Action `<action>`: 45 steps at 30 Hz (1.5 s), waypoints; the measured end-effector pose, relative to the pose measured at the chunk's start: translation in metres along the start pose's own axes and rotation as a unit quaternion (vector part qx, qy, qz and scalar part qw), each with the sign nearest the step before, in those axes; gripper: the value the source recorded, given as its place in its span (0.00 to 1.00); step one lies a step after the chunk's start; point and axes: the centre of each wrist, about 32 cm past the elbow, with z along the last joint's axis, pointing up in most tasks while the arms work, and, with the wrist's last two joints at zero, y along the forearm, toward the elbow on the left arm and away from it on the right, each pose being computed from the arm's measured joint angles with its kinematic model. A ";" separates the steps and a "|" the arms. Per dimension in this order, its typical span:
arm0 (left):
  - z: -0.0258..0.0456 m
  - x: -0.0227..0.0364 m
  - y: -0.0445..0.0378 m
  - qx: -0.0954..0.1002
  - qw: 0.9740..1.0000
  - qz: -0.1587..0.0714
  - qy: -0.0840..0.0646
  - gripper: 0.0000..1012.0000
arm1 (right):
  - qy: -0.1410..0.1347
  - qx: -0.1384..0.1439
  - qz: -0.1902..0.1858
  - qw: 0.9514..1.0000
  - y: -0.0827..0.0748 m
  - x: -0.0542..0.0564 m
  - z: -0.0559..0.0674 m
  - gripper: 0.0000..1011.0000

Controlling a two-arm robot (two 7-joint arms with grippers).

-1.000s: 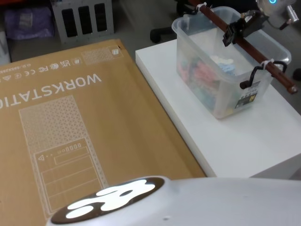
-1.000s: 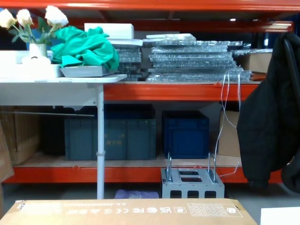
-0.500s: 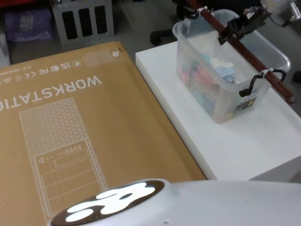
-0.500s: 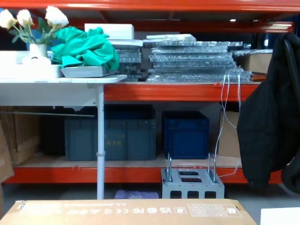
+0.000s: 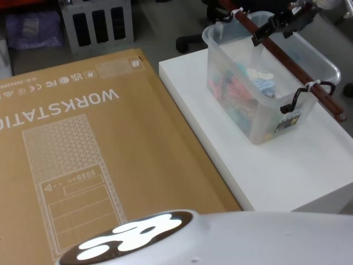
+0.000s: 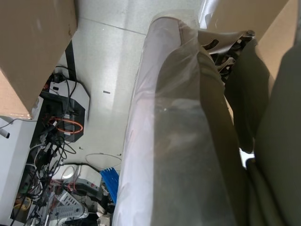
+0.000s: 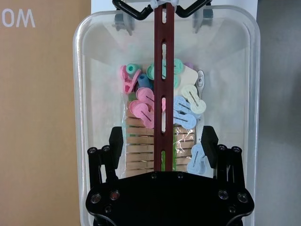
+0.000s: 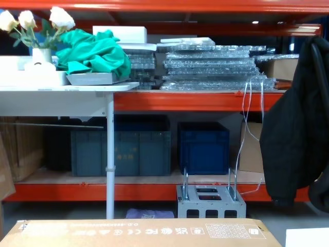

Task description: Use one hand to grasp the basket and place it at the designated location.

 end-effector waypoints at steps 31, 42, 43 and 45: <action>0.0000 0.0000 0.0000 0.000 1.000 0.000 0.000 0.00 | 0.006 0.021 -0.094 0.995 -0.073 -0.009 -0.006 0.99; 0.0000 0.0000 0.0000 0.000 1.000 0.000 0.000 0.00 | 0.006 0.021 -0.090 0.996 -0.070 -0.008 -0.006 0.99; 0.0000 0.0000 0.0000 0.000 1.000 0.000 0.000 0.00 | 0.006 0.021 -0.089 0.996 -0.070 -0.008 -0.006 0.99; -0.0001 0.0000 0.0000 0.000 1.000 0.000 0.000 0.00 | 0.006 0.021 -0.089 0.996 -0.070 -0.008 -0.006 0.99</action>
